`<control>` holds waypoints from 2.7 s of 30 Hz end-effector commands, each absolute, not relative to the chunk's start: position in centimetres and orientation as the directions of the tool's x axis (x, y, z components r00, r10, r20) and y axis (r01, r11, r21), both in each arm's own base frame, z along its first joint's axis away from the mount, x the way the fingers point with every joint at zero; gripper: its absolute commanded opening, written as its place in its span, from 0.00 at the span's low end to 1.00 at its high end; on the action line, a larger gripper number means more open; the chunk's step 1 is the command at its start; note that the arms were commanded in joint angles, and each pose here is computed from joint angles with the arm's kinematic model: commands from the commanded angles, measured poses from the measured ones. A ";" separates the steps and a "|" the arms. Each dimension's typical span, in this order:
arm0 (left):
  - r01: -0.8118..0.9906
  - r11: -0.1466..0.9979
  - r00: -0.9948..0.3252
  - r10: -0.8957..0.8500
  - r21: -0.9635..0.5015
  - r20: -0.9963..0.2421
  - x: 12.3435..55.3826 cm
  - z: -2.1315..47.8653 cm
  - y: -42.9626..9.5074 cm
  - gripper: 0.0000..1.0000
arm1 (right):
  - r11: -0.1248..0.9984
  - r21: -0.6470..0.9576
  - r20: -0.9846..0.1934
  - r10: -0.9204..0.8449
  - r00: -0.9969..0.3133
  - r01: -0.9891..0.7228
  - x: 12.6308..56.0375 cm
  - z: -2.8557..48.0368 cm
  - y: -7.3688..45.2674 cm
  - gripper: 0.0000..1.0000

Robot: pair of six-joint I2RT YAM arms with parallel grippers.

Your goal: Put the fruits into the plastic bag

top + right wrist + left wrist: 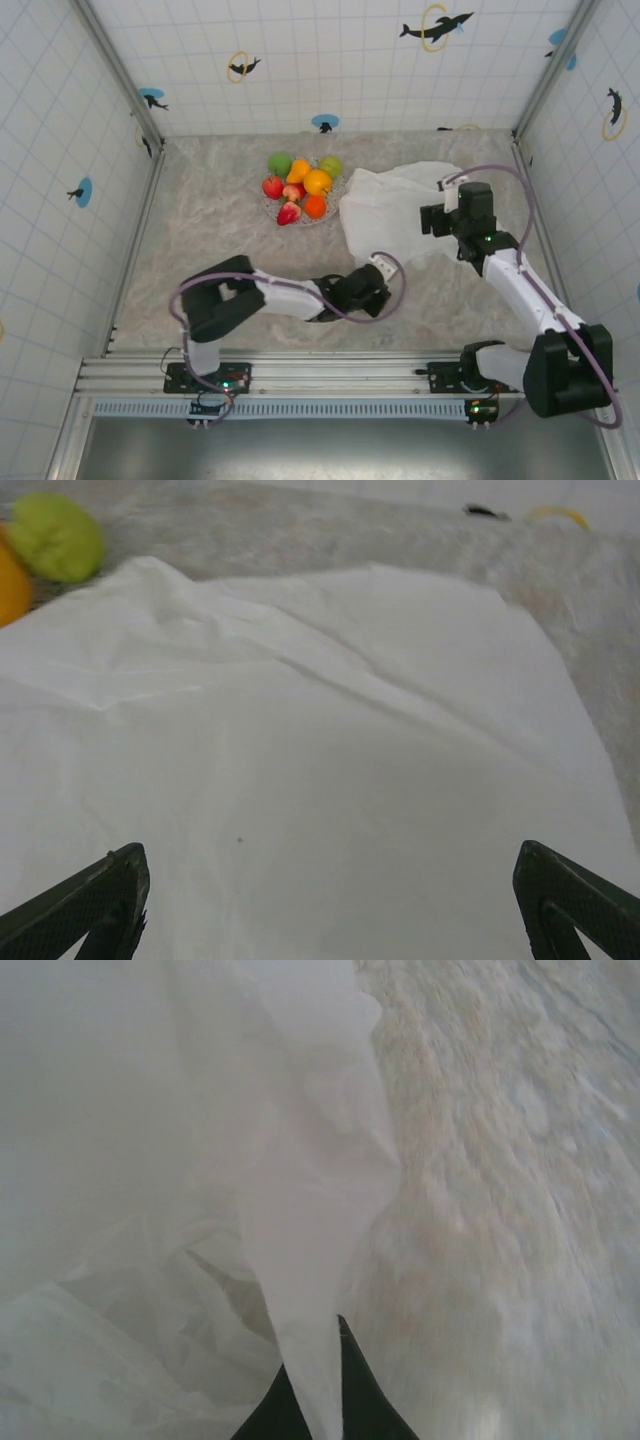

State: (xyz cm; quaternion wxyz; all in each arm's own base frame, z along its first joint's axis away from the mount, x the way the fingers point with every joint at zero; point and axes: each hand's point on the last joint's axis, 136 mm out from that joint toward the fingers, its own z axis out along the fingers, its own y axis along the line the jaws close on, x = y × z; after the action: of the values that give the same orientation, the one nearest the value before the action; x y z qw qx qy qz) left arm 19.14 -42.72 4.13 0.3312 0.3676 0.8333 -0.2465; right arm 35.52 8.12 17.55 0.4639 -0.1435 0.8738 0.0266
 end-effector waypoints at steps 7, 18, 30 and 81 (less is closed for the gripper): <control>0.727 0.520 -0.655 0.330 -0.448 -0.680 19.1 12.9 -35.0 0.00 | 0.706 -0.254 -0.826 -0.514 -0.231 -0.661 30.6 20.8 15.1 0.96; 0.668 0.526 -0.702 0.210 -0.526 -0.681 21.6 17.5 -33.3 0.00 | 0.604 -0.290 -0.761 -0.616 -0.203 -0.742 24.3 21.1 19.0 0.97; 0.655 0.460 -0.733 0.196 -0.599 -0.651 20.9 18.3 -34.2 0.00 | 0.614 -0.517 -0.669 -0.724 -0.166 -0.596 27.8 15.5 17.1 0.84; 0.476 0.619 -0.722 -0.132 -0.625 -0.679 25.4 13.7 -34.0 0.98 | 0.723 0.657 -0.639 0.385 -0.666 -0.212 32.9 28.9 14.5 0.00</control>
State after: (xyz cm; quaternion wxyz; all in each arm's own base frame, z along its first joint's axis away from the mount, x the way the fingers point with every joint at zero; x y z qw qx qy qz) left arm 23.72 -32.44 11.44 0.3335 0.1238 0.8462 -0.3968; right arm 32.89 14.29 26.13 0.3803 0.0497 0.8603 0.3357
